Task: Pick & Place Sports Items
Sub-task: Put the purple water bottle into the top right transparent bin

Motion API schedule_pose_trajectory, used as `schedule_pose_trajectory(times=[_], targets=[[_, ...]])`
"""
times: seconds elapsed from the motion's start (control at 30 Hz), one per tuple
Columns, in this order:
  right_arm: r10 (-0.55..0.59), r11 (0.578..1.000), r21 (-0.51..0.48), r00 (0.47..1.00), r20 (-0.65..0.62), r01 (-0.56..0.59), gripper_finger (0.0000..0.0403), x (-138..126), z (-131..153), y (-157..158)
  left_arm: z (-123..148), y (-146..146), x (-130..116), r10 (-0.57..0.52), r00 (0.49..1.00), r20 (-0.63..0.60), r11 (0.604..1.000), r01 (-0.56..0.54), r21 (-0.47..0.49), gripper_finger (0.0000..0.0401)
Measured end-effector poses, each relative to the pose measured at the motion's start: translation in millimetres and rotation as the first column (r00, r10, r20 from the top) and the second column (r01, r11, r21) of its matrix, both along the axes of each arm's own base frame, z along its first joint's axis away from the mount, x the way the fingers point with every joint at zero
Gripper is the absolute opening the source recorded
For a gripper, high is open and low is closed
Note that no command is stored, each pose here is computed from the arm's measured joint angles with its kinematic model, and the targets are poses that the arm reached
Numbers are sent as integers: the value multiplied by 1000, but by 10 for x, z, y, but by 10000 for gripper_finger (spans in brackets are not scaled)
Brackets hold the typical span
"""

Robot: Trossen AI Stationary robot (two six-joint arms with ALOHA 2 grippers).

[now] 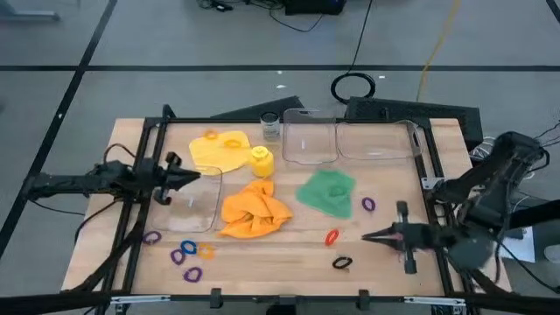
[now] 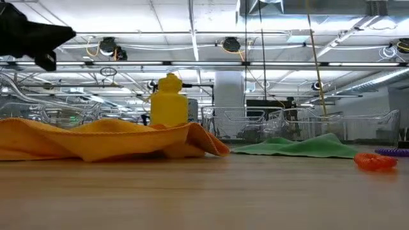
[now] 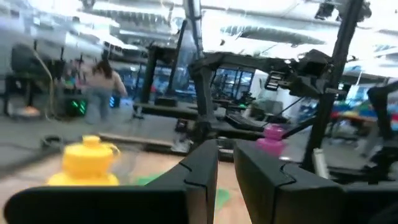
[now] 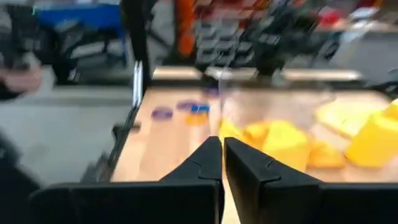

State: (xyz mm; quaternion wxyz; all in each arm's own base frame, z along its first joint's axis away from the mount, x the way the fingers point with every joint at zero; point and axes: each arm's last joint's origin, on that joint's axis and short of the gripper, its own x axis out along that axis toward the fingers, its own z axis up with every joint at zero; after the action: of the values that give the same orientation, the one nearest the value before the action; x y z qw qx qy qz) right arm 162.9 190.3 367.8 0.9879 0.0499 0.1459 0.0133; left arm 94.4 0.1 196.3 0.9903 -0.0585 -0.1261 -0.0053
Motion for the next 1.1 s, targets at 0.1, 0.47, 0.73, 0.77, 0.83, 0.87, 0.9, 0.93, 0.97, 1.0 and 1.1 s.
schedule_pose_trajectory(times=[0.1, 0.47, 0.73, 0.77, 0.83, 0.87, 0.9, 0.93, 0.97, 1.0, 1.1], targets=[[41, 999, -30, 990, -134, -45, 0, 70, -42, -267, 1, 3, 5, 25, 1000, 0, 998, -25, 61, 49], [87, 987, -78, 884, -459, -138, 0, 55, -197, -739, 105, 29, 112, 133, 987, 90, 985, -142, 102, 49], [111, 992, -1, 849, -516, -130, 0, 14, -211, -790, 130, 17, 272, 75, 989, 128, 996, -82, 47, 49], [124, 990, 15, 842, -525, -137, 0, 13, -215, -792, 145, 7, 286, 40, 988, 149, 997, -49, 51, 49], [171, 985, 66, 822, -544, -161, 0, 18, -217, -794, 174, -18, 311, -43, 980, 193, 996, 28, 82, 49], [193, 981, 97, 811, -552, -167, 0, 21, -218, -795, 189, -31, 320, -86, 973, 216, 993, 65, 101, 49], [213, 977, 131, 801, -559, -168, 0, 23, -218, -794, 204, -45, 328, -129, 963, 238, 988, 103, 118, 49], [228, 973, 158, 793, -565, -167, 0, 23, -218, -792, 219, -59, 334, -167, 951, 262, 981, 135, 136, 49], [245, 968, 184, 784, -571, -169, 0, 21, -218, -787, 230, -76, 342, -200, 938, 282, 975, 164, 147, 49], [257, 965, 201, 776, -576, -170, 0, 17, -220, -783, 238, -97, 350, -227, 926, 302, 970, 187, 156, 49], [292, 953, 243, 750, -593, -180, 0, -12, -226, -752, 264, -187, 425, -285, 901, 326, 955, 239, 173, 49]])
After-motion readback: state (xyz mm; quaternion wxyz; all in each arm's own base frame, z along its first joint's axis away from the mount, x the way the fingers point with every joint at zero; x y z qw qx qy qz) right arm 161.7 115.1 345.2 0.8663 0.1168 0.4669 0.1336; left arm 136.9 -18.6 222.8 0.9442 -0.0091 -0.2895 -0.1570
